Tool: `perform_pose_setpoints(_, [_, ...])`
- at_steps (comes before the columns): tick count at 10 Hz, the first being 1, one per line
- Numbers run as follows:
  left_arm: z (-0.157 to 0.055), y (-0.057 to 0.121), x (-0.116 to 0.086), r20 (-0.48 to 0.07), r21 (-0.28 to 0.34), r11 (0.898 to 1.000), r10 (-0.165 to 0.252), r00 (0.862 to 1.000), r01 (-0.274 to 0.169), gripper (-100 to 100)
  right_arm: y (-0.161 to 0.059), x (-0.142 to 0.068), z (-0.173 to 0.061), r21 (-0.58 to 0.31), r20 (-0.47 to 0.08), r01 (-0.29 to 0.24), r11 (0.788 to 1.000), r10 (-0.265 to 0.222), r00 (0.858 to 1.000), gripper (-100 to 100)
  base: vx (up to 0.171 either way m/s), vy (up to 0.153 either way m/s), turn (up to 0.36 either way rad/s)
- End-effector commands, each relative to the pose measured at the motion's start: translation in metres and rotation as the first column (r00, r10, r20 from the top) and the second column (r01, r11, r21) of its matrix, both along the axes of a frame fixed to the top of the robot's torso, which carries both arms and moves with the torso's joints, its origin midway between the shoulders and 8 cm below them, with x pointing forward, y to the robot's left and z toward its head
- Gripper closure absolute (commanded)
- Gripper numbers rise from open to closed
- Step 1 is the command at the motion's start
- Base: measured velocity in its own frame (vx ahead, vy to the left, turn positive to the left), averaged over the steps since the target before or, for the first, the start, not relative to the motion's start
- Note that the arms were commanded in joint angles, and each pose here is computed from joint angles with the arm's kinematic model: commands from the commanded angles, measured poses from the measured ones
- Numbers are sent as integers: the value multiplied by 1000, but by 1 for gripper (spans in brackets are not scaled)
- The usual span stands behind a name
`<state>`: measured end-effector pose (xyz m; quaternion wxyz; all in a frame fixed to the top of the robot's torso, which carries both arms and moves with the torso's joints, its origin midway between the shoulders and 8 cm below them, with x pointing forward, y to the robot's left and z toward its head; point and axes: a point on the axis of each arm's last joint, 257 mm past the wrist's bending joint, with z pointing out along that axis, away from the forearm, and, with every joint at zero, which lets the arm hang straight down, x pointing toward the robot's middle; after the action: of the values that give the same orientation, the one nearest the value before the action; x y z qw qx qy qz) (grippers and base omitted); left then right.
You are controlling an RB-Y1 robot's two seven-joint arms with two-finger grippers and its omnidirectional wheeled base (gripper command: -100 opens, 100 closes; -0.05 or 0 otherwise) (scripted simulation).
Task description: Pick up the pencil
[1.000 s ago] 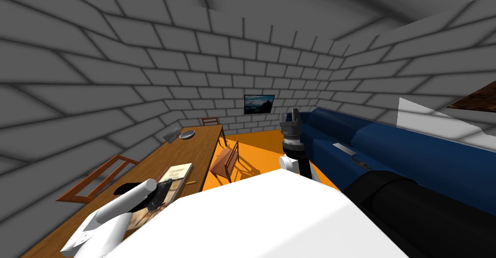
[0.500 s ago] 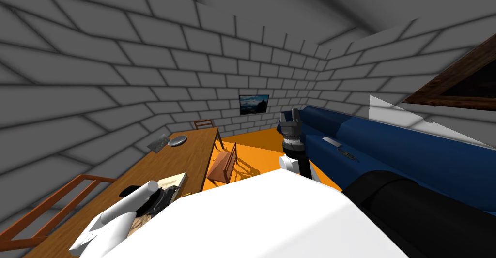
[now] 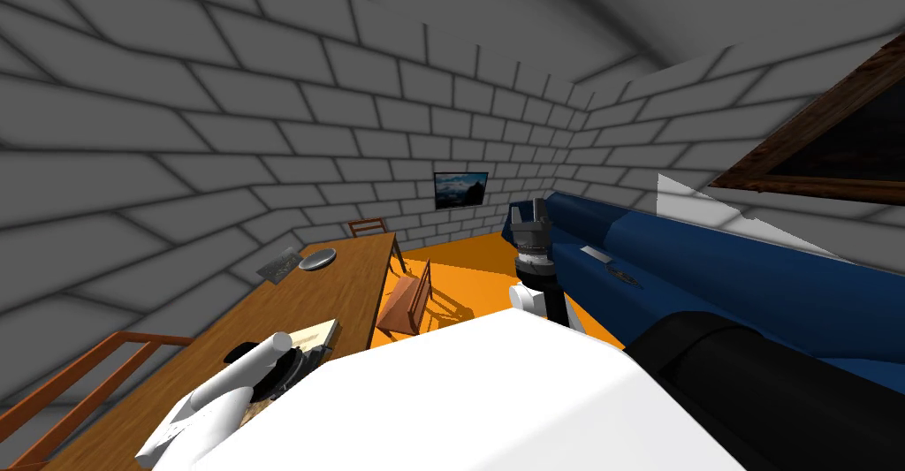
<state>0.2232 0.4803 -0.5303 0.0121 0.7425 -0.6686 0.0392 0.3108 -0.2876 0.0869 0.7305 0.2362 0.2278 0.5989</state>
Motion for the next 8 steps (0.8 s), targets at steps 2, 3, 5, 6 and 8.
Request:
perform_pose_setpoints(2, [-13,-12,0,0,-1,1000,3,1000,-3,-100,0,0,0,0,0,0,1000,0,1000,0,-3,39,-15])
perform_pose_setpoints(3, [-16,-15,0,0,-1,1000,3,1000,-3,-100,0,0,0,0,0,0,1000,0,1000,0,-3,46,-12])
perform_pose_setpoints(5, [-26,-25,0,0,-2,1000,5,1000,-5,-100,0,0,0,0,0,0,1000,0,1000,0,0,21,-5])
perform_pose_setpoints(6, [-22,-22,-1,-2,-3,1000,4,1000,-4,-100,0,0,0,0,0,0,1000,0,1000,0,0,0,0])
perform_pose_setpoints(8, [-23,-22,-1,-1,-2,1000,5,1000,-5,100,0,0,0,0,0,0,1000,0,1000,0,2,0,-6])
